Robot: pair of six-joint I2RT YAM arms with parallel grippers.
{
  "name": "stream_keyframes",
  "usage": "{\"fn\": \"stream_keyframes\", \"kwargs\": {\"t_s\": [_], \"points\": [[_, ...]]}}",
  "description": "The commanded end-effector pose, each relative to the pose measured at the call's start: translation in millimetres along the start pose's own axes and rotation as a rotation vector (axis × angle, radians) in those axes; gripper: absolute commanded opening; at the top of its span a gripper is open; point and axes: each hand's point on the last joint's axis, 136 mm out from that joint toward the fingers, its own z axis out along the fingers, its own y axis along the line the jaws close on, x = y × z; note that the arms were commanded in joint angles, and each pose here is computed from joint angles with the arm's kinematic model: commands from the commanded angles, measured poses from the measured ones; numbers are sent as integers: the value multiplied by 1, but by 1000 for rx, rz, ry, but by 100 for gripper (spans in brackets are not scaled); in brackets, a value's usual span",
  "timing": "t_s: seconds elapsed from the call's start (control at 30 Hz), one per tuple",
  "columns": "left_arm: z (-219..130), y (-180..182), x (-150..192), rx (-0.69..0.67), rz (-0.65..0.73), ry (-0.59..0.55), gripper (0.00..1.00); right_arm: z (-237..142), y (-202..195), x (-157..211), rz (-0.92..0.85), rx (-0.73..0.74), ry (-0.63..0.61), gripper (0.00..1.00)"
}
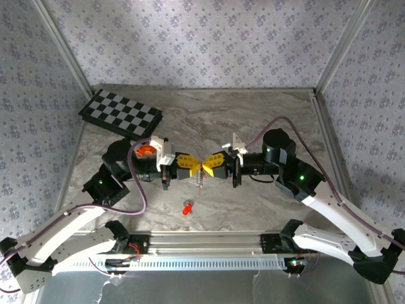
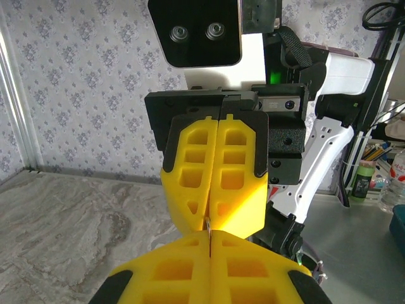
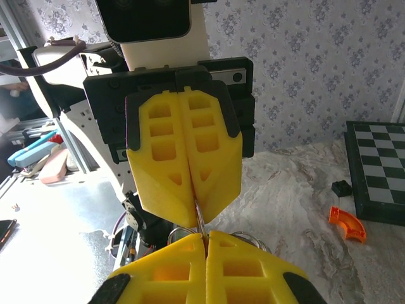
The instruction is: Put the keys on the keyring
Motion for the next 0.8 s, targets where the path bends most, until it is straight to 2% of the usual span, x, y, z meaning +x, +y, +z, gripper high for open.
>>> {"fn": "stream_keyframes", "kwargs": {"t_s": [0.0, 0.07, 0.17, 0.27, 0.37, 0.53, 0.77], "points": [[2, -9, -14, 39, 31, -35, 0, -1, 0, 0, -20, 12, 10, 0], [2, -4, -8, 10, 28, 2, 3, -5, -1, 2, -38, 33, 39, 0], [-1, 4, 4, -46, 39, 97, 25, -10, -3, 6, -57, 63, 119, 0], [-3, 13, 14, -92, 58, 200, 33, -15, -5, 8, -87, 78, 204, 0], [-3, 16, 19, -101, 65, 261, 34, -19, -7, 16, -108, 85, 292, 0], [-2, 18, 19, -99, 79, 287, 34, -20, -7, 23, -142, 65, 388, 0], [3, 12, 16, -52, 78, 281, 32, -15, -8, 22, -185, 51, 430, 0]]}}
